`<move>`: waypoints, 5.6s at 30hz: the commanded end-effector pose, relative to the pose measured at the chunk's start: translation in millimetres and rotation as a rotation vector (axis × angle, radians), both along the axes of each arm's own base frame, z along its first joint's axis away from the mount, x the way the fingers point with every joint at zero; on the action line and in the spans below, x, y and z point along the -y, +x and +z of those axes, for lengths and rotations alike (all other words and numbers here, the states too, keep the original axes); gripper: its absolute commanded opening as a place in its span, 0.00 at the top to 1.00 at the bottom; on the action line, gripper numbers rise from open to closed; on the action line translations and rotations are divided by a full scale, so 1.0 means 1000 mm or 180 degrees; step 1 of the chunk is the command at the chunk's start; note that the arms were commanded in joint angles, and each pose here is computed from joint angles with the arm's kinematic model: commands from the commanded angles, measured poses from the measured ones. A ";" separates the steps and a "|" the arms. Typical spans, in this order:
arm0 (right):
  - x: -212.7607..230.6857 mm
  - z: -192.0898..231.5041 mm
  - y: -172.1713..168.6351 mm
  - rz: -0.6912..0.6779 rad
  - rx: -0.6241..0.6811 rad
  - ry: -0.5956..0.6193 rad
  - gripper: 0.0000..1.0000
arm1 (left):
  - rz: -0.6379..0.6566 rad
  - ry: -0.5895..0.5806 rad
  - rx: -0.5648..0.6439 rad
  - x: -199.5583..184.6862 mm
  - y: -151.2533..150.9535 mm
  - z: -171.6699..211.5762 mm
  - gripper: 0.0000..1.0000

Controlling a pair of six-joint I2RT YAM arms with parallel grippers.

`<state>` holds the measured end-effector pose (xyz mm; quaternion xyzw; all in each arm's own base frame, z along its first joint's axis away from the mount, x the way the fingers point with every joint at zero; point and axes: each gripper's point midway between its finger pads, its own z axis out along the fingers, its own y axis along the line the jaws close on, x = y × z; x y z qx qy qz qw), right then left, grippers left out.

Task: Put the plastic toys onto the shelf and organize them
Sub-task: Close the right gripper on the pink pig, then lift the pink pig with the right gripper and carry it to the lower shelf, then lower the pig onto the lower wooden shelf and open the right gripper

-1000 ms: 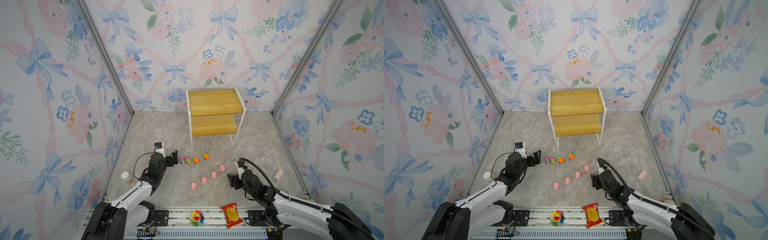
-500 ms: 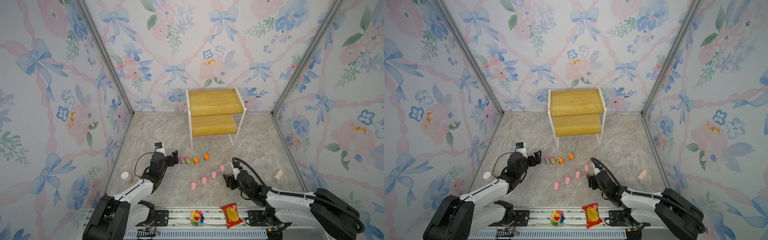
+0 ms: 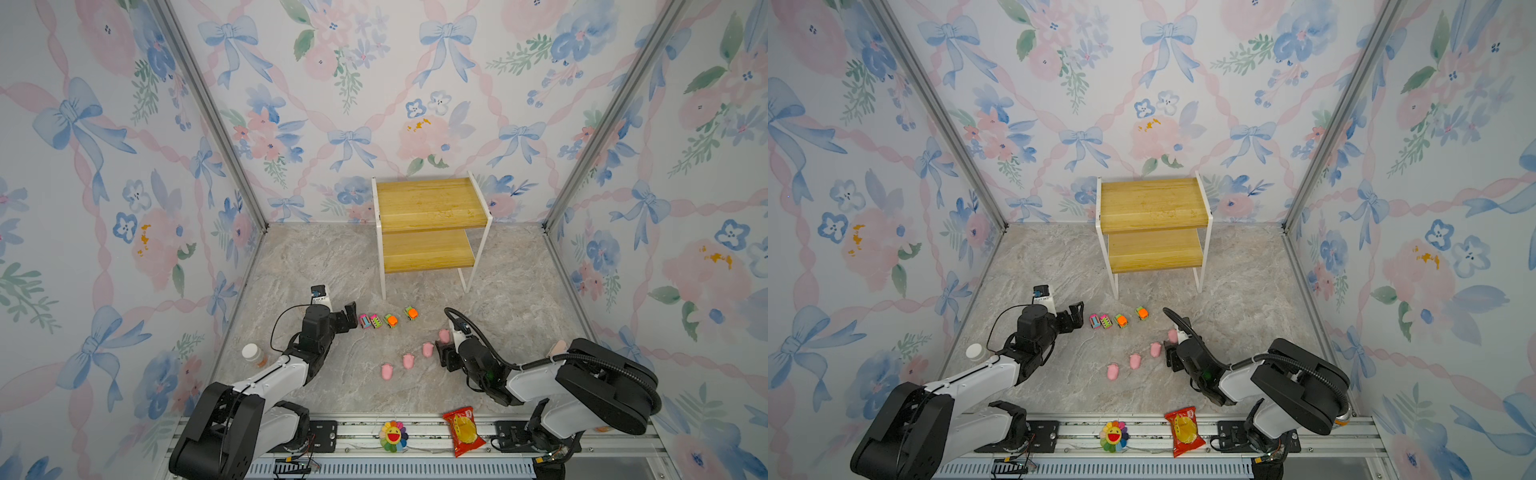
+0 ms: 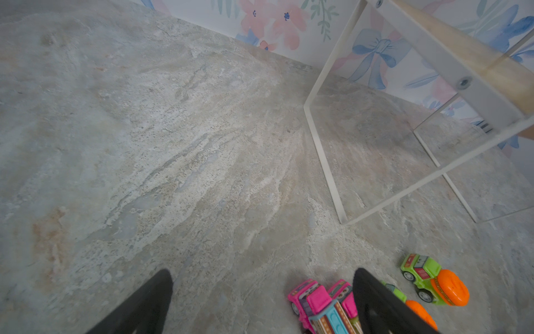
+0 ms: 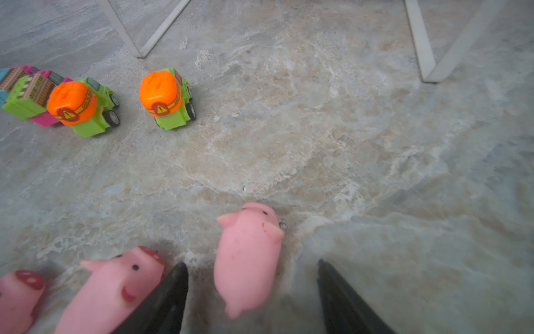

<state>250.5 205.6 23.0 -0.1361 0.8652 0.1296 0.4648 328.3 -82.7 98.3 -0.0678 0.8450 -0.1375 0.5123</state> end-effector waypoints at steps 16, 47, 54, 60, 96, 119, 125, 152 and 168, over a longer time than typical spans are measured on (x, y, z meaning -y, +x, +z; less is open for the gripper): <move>0.015 -0.018 0.009 -0.0176 -0.0002 -0.0204 0.43 | -0.0064 0.0026 0.0043 0.007 0.011 0.003 0.02; 0.011 0.027 0.020 0.0007 0.0192 -0.0211 0.68 | -0.0065 0.0077 0.0056 0.006 0.012 0.003 0.02; 0.016 0.044 0.022 0.0035 0.0240 -0.0163 0.70 | -0.0064 0.0079 0.0093 0.005 0.010 0.006 0.02; 0.022 0.094 0.038 -0.0039 0.0465 0.0098 0.69 | -0.0081 0.0080 0.0116 0.006 0.010 0.008 0.02; 0.028 0.211 0.179 -0.0271 0.0905 0.0333 0.68 | -0.0166 0.0191 0.0197 0.005 0.029 0.021 0.02; 0.039 0.189 0.198 -0.0778 0.0834 0.0318 0.67 | -0.0153 0.0185 0.0186 0.004 0.030 0.020 0.02; 0.037 0.182 0.203 -0.0802 0.0796 0.0302 0.67 | -0.0154 0.0186 0.0190 0.004 0.030 0.021 0.02; 0.035 0.168 0.203 -0.0745 0.0687 0.0153 0.54 | -0.0139 0.0185 0.0237 0.001 0.029 0.026 0.02; 0.038 0.186 0.174 -0.0658 0.0726 0.0085 0.44 | -0.0131 0.0178 0.0256 0.000 0.030 0.028 0.02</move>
